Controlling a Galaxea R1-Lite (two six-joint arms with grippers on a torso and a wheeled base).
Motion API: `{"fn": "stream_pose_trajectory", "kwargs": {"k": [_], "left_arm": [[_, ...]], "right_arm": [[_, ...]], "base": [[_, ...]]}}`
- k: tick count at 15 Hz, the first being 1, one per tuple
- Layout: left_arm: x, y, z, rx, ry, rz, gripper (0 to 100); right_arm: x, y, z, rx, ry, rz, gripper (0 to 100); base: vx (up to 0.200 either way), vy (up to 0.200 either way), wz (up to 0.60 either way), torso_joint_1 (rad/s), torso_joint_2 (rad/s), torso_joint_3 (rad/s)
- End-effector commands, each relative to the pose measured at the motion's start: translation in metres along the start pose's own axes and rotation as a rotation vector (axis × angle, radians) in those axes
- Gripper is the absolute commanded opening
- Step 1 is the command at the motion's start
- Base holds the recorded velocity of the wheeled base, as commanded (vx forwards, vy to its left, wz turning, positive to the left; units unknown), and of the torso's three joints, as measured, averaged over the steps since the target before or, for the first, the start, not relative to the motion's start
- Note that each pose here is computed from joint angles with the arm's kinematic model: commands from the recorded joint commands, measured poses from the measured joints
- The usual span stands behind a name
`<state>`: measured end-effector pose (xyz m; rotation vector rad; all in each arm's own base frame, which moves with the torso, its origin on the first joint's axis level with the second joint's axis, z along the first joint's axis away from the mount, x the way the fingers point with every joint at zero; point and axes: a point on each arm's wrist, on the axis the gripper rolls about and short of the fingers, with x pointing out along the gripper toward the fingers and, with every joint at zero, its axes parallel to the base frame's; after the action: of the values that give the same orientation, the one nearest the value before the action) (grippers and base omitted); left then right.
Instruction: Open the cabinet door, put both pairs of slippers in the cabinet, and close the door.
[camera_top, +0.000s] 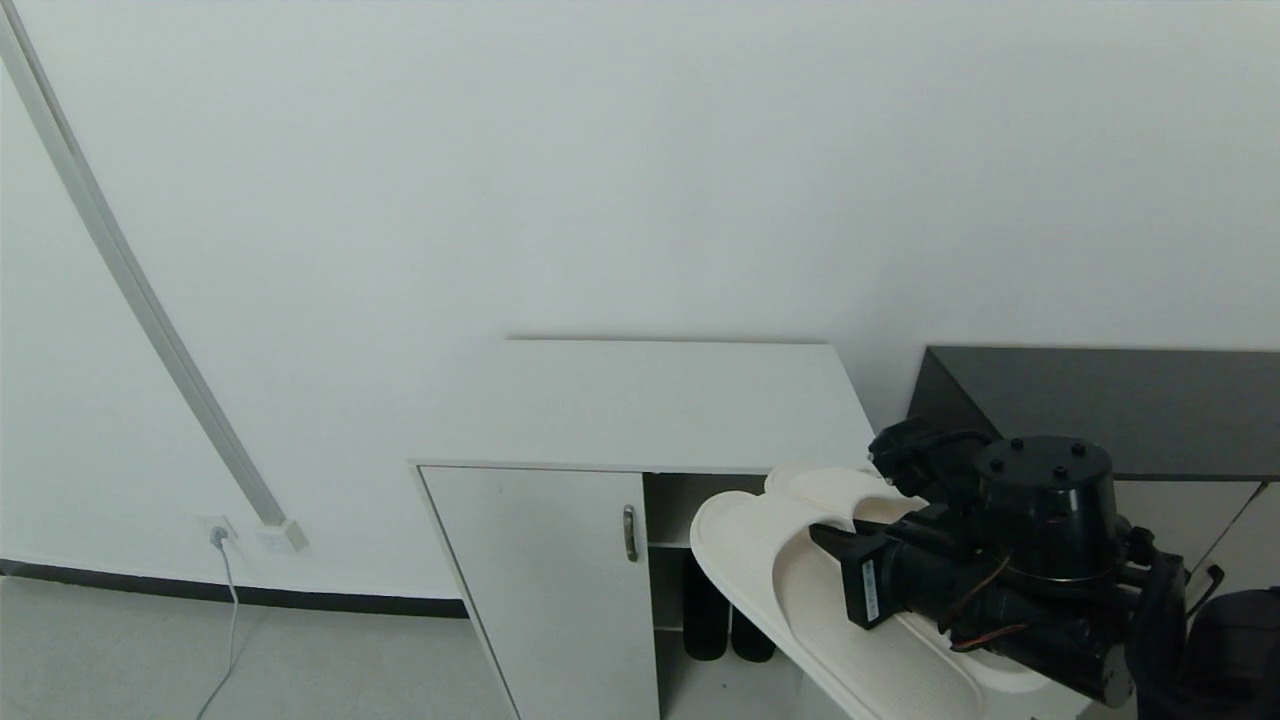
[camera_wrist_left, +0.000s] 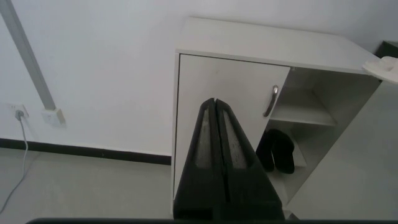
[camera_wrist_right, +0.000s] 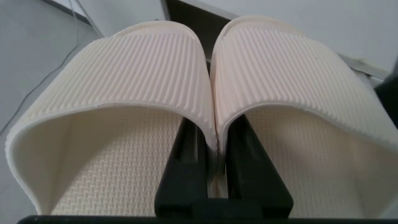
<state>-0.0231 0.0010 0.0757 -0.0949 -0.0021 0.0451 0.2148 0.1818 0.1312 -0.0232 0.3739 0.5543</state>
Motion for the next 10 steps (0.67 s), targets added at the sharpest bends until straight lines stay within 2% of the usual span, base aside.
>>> {"fn": "stream_pose_trajectory", "kwargs": {"k": [1, 6, 10], "left_arm": [[0.0, 0.0, 0.0004, 0.0, 0.0, 0.001, 0], [0.0, 0.0, 0.0004, -0.002, 0.0, 0.001, 0], [0.0, 0.0, 0.0004, -0.002, 0.0, 0.001, 0]], "right_arm": [[-0.0014, 0.0018, -0.0001, -0.002, -0.001, 0.005, 0], [-0.0051, 0.0088, -0.0022, -0.012, -0.013, 0.033, 0], [-0.0051, 0.01, -0.0031, -0.014, -0.009, 0.037, 0]], "base": [[0.0, 0.0, 0.0, 0.0, 0.0, 0.0], [0.0, 0.0, 0.0, 0.0, 0.0, 0.0], [0.0, 0.0, 0.0, -0.144, 0.32, 0.173]]}}
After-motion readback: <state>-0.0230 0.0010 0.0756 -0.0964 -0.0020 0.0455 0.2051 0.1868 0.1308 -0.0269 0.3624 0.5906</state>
